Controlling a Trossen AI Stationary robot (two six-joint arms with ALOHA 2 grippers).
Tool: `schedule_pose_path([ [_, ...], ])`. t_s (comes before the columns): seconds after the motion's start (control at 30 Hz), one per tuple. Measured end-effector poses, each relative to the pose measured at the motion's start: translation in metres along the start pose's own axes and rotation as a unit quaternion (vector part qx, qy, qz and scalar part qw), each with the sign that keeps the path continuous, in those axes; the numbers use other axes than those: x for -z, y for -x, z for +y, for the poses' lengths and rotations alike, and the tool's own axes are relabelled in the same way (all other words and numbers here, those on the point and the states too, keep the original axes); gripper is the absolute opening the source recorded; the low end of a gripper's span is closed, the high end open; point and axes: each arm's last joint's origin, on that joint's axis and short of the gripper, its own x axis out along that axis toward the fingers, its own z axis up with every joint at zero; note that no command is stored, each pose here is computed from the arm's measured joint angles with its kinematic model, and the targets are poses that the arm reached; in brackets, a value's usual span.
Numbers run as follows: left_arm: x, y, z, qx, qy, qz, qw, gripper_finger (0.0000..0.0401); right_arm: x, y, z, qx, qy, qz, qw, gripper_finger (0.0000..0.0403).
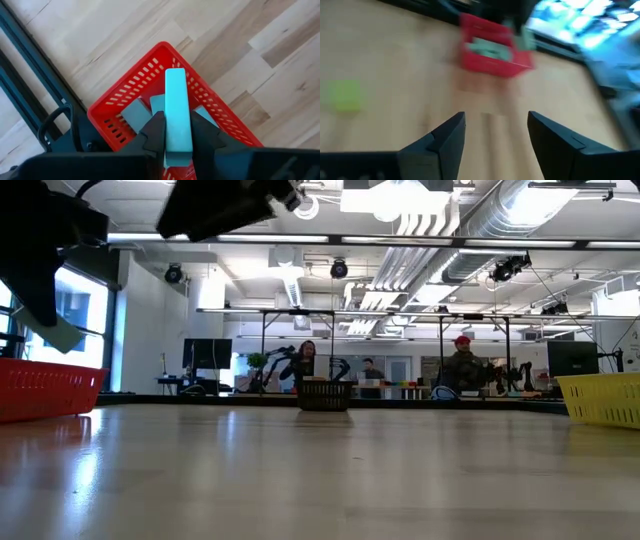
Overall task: Sort & place blocks by color
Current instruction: Put the blue block into the red bin, then put the green block into the yellow bin
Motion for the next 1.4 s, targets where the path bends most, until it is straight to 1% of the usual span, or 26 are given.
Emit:
schedule_pose_path([
  [0.17, 0.001, -0.005, -0.006, -0.02, -0.002, 0.005, 1.0, 0.0063, -0.005, -0.002, 0.002, -0.112, -0.045, -0.025, 0.992, 0.0201],
  [0.27, 0.002, -0.007, -0.009, -0.032, -0.007, 0.009, 0.999, 0.0082, -0.01, -0.002, 0.004, -0.147, -0.056, -0.05, 0.986, 0.0201],
  [0.37, 0.003, -0.01, -0.012, -0.041, -0.011, 0.019, 0.999, 0.0099, -0.012, -0.003, 0.006, -0.166, -0.06, -0.069, 0.982, 0.0201],
  [0.53, 0.003, -0.012, -0.015, -0.048, -0.015, 0.029, 0.998, 0.012, -0.009, -0.008, 0.009, -0.166, -0.059, -0.067, 0.982, 0.0201],
  [0.6, 0.003, -0.012, -0.015, -0.048, -0.027, 0.029, 0.998, 0.0125, -0.009, -0.009, 0.01, -0.164, -0.062, -0.069, 0.982, 0.0201],
  [0.93, 0.002, -0.01, -0.016, -0.023, -0.058, 0.021, 0.998, 0.0123, -0.01, -0.012, 0.012, -0.168, -0.069, -0.083, 0.98, 0.0201],
  [1.03, 0.002, -0.01, -0.018, -0.01, -0.07, 0.021, 0.997, 0.0122, -0.011, -0.012, 0.012, -0.17, -0.072, -0.085, 0.979, 0.0201],
  [1.2, 0.002, -0.009, -0.023, 0.019, -0.097, 0.026, 0.995, 0.0122, -0.01, -0.012, 0.012, -0.19, -0.113, -0.077, 0.972, 0.0201],
  [1.4, 0.003, -0.008, -0.032, 0.072, -0.13, 0.034, 0.988, 0.0122, -0.011, -0.012, 0.011, -0.193, -0.13, -0.074, 0.97, 0.0201],
])
